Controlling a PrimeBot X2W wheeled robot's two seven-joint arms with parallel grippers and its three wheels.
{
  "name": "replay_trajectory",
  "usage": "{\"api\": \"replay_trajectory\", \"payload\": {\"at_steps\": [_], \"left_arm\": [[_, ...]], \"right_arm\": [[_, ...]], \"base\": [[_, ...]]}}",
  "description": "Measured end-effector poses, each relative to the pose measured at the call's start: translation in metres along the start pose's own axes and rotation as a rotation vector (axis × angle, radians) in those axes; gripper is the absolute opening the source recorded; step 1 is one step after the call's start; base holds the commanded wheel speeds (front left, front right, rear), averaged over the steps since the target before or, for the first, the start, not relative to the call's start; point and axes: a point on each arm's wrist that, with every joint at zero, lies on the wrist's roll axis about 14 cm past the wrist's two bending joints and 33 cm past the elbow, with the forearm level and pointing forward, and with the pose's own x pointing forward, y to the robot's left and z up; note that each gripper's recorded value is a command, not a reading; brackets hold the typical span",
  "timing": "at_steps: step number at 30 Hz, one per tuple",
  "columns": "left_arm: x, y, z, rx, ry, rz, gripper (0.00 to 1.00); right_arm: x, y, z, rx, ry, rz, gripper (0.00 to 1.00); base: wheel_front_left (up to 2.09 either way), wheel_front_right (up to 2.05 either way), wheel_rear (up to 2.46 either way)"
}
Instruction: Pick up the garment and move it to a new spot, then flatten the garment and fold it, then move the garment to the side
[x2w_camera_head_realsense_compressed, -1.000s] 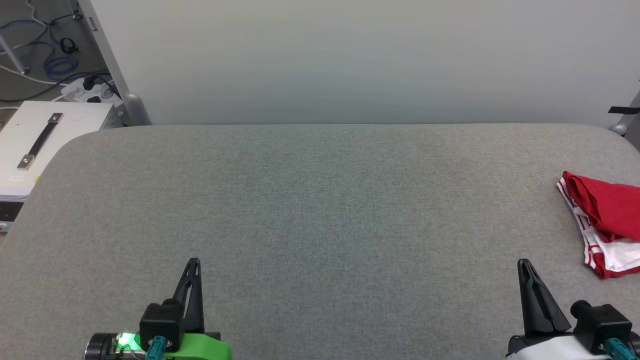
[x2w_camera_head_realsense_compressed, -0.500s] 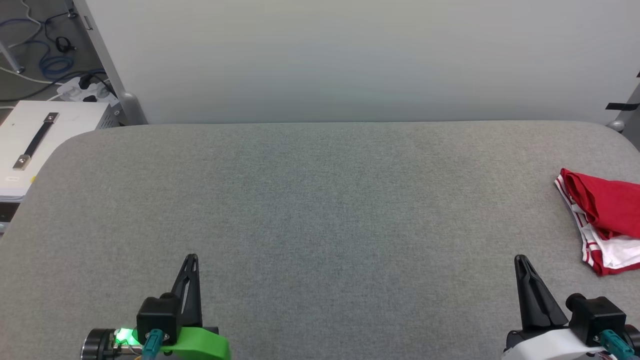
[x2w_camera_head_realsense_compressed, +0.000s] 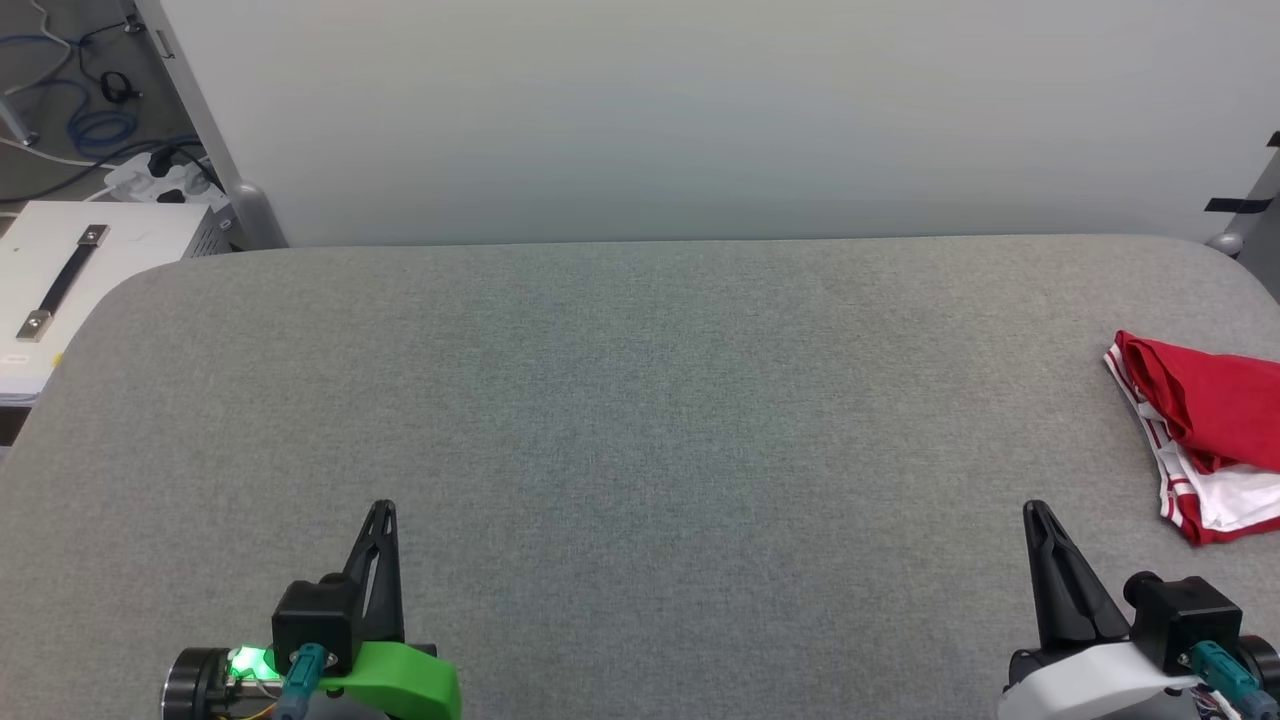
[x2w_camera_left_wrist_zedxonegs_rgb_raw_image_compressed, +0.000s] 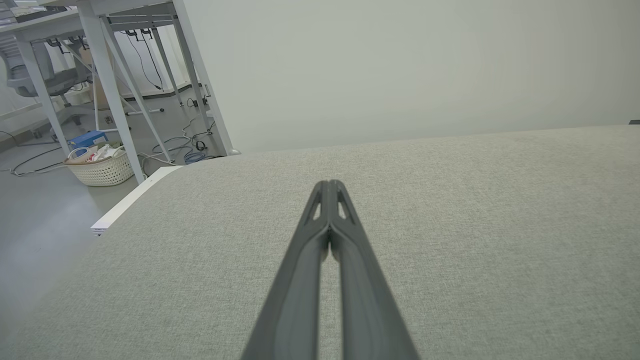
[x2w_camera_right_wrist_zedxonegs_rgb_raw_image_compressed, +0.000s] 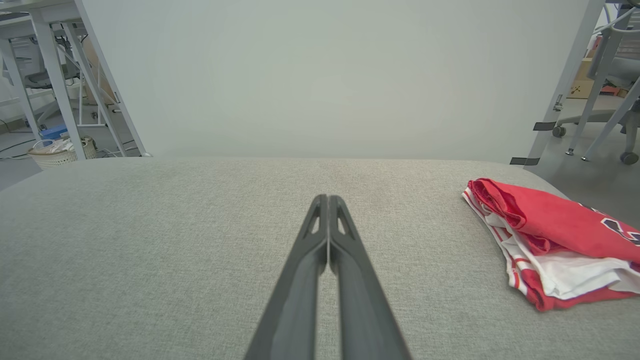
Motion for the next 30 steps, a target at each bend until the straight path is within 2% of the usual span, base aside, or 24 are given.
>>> {"api": "replay_trajectory", "payload": {"at_steps": [30], "left_arm": [[0.013,-0.004,0.001,-0.016,0.030,-0.014,0.00]], "right_arm": [[0.009,-0.002,-0.002,-0.035,0.041,-0.001,0.00]], "base": [[0.00,0.00,0.00]]}}
